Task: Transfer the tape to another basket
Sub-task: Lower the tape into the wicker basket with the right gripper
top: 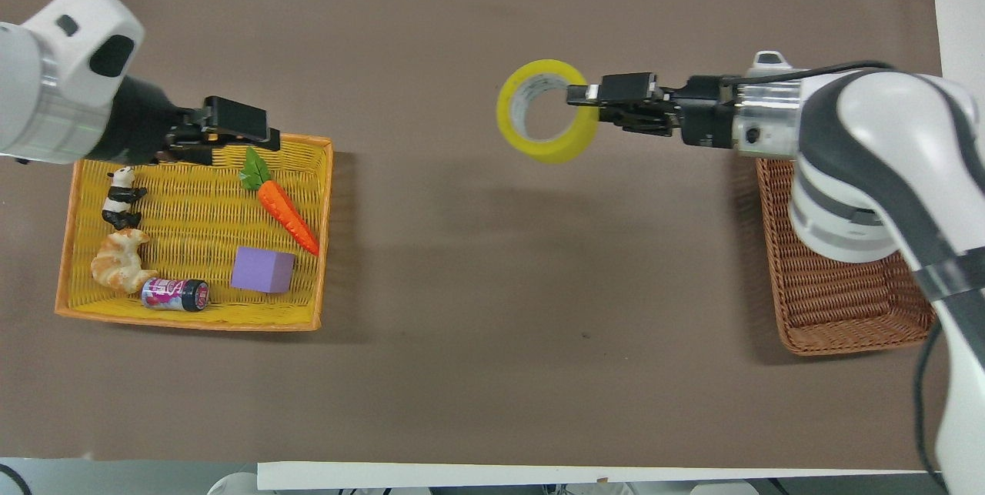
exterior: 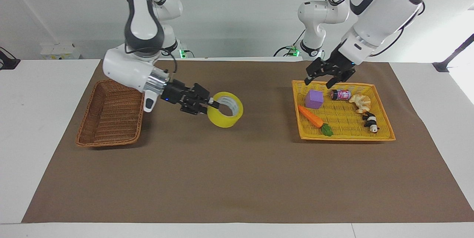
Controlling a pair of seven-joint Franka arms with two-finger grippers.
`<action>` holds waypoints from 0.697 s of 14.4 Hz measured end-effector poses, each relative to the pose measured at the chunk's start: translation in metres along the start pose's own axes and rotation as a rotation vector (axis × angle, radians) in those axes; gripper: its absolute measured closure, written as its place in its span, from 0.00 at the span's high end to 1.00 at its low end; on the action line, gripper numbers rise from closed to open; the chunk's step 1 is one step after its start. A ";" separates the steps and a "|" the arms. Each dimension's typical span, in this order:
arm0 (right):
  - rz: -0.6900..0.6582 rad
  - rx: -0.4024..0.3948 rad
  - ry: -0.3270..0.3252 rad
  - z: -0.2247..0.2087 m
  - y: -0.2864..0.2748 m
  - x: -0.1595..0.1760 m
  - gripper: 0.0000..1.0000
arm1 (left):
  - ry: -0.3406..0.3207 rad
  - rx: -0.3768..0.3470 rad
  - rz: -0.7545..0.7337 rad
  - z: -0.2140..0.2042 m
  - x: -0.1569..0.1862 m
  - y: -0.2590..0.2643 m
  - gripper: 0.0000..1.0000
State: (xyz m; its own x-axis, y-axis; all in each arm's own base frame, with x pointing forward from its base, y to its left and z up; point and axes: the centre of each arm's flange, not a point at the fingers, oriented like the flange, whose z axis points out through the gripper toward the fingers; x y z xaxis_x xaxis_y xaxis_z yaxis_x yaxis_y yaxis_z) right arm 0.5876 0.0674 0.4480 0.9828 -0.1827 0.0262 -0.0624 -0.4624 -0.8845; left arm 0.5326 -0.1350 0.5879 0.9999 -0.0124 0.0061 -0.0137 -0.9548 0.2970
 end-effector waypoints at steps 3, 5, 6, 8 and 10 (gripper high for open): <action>-0.011 -0.046 -0.063 -0.125 0.075 -0.006 0.54 | -0.003 0.104 0.045 -0.014 0.007 -0.067 0.99; -0.021 -0.077 -0.096 -0.188 0.117 -0.025 0.54 | -0.002 0.147 0.040 -0.021 0.008 -0.099 0.99; -0.030 -0.096 -0.099 -0.214 0.134 -0.035 0.54 | 0.000 0.155 0.027 -0.024 0.009 -0.110 1.00; -0.048 -0.103 -0.094 -0.254 0.167 -0.055 0.54 | 0.005 0.161 0.004 -0.029 0.009 -0.125 1.00; -0.058 -0.087 -0.093 -0.274 0.204 -0.071 0.54 | 0.006 0.162 0.004 -0.029 0.009 -0.127 1.00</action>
State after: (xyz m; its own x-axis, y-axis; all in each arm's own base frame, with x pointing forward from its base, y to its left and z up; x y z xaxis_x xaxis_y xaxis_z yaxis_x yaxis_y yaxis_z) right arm 0.4575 -0.2520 0.3936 0.9969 -0.0739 0.0288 -0.0161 -0.5440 -0.8389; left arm 0.5431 -0.0048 0.5781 0.9998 -0.0153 0.0125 -0.0169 -0.9901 0.1393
